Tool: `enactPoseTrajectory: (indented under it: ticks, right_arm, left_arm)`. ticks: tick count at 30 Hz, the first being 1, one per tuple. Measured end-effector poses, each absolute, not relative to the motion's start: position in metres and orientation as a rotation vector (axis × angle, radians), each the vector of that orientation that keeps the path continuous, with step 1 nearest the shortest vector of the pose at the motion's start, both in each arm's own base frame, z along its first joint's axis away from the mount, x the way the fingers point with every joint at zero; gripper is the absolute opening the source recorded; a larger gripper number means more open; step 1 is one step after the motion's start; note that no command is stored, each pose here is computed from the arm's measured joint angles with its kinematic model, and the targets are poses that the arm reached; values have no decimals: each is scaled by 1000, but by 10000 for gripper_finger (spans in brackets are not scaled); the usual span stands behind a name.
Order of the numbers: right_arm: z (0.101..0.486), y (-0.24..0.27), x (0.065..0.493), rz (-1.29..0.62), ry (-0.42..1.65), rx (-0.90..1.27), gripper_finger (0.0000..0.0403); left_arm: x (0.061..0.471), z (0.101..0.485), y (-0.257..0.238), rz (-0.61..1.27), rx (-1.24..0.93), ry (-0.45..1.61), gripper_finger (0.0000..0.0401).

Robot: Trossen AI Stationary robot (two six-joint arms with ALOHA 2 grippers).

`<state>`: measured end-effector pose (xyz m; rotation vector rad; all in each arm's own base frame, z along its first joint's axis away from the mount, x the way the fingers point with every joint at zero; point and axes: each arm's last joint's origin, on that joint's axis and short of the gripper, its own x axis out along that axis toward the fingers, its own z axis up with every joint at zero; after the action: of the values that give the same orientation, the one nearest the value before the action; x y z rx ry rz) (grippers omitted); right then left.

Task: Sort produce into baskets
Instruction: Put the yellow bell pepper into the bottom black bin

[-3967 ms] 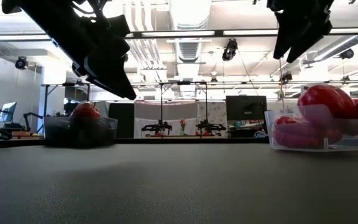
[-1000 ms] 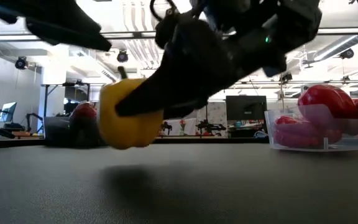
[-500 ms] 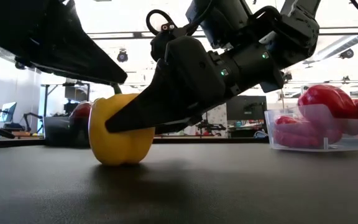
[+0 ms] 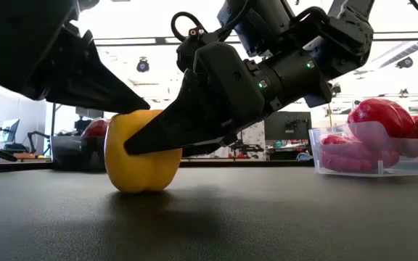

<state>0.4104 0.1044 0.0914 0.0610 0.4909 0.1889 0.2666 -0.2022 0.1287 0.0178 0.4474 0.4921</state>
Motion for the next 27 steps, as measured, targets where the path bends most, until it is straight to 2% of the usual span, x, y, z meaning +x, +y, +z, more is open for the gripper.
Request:
enactPoseTrajectory:
  ticks: [6, 9, 15, 22, 27]
  right_arm:
    - [91, 104, 410, 181, 495, 90, 353]
    - [90, 104, 410, 178, 504, 92, 360]
    - [96, 104, 403, 172, 594, 82, 365]
    - [136, 102, 384, 163, 718, 64, 366]
    - [151, 110, 377, 169, 704, 61, 366]
  left_arm:
    - [269, 129, -205, 468, 60, 442, 47]
    - [270, 129, -204, 469, 72, 439, 15]
    - [268, 138, -202, 467, 75, 433, 6]
    - [248, 194, -188, 455, 103, 410, 1]
    - [220, 231, -185, 347, 48, 426, 1]
